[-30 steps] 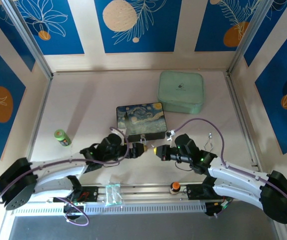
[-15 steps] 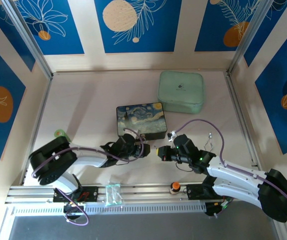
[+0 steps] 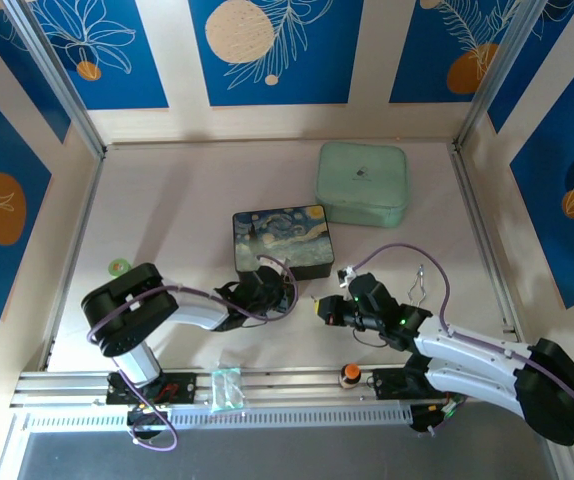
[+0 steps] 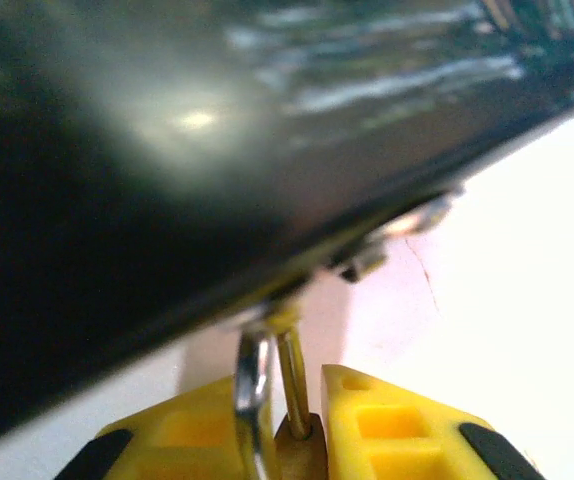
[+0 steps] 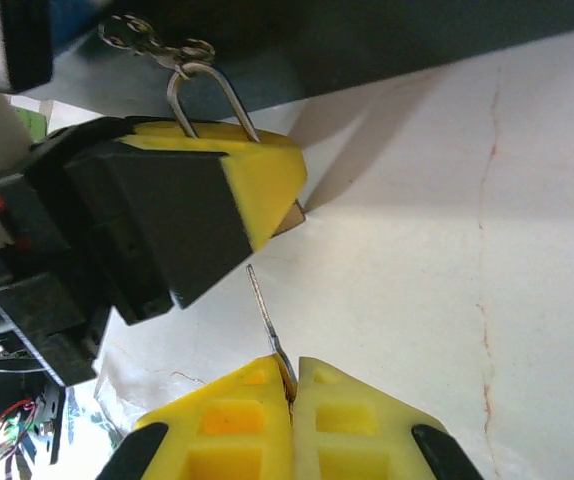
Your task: Unlock a padlock with a key
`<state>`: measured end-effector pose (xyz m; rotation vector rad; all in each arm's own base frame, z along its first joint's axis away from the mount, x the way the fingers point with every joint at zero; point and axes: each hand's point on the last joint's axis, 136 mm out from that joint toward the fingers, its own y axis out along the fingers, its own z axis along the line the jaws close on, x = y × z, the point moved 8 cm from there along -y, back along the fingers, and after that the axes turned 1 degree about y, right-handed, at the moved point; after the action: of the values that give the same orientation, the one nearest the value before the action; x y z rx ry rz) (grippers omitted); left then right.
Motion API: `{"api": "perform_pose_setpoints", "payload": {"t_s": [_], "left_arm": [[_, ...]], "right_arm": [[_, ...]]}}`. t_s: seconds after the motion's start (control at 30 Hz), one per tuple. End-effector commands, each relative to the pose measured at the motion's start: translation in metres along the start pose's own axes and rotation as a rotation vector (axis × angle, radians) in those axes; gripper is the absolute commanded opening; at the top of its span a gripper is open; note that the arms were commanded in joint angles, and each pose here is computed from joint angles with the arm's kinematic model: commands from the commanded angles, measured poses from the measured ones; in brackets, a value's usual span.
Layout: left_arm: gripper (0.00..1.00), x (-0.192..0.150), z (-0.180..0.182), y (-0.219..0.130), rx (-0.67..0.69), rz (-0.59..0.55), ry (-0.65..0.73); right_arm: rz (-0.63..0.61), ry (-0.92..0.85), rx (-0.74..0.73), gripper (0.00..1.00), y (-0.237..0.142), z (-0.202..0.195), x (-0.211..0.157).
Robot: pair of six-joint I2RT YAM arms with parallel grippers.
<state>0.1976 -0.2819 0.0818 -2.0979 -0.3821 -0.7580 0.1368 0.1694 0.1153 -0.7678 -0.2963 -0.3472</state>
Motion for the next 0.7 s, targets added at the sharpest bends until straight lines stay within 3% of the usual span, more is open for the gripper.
{"api": "perform_pose_setpoints", "payload": {"t_s": [0.0,0.23,0.53,0.67], "left_arm": [[0.17,-0.001,-0.002,-0.004,0.016,-0.010,-0.001],[0.08,0.005,-0.003,-0.012,0.000,-0.055,-0.117],[0.01,0.027,-0.021,-0.029,-0.094,-0.131,-0.201],[0.00,0.029,-0.016,-0.030,-0.162,-0.179,-0.303]], "right_arm": [[0.001,0.066,0.049,0.00,0.007,0.001,-0.002],[0.082,0.270,0.165,0.00,0.017,0.002,-0.001],[0.248,0.310,0.324,0.00,0.022,0.002,0.011],[0.303,0.308,0.388,0.00,0.024,0.007,0.015]]}}
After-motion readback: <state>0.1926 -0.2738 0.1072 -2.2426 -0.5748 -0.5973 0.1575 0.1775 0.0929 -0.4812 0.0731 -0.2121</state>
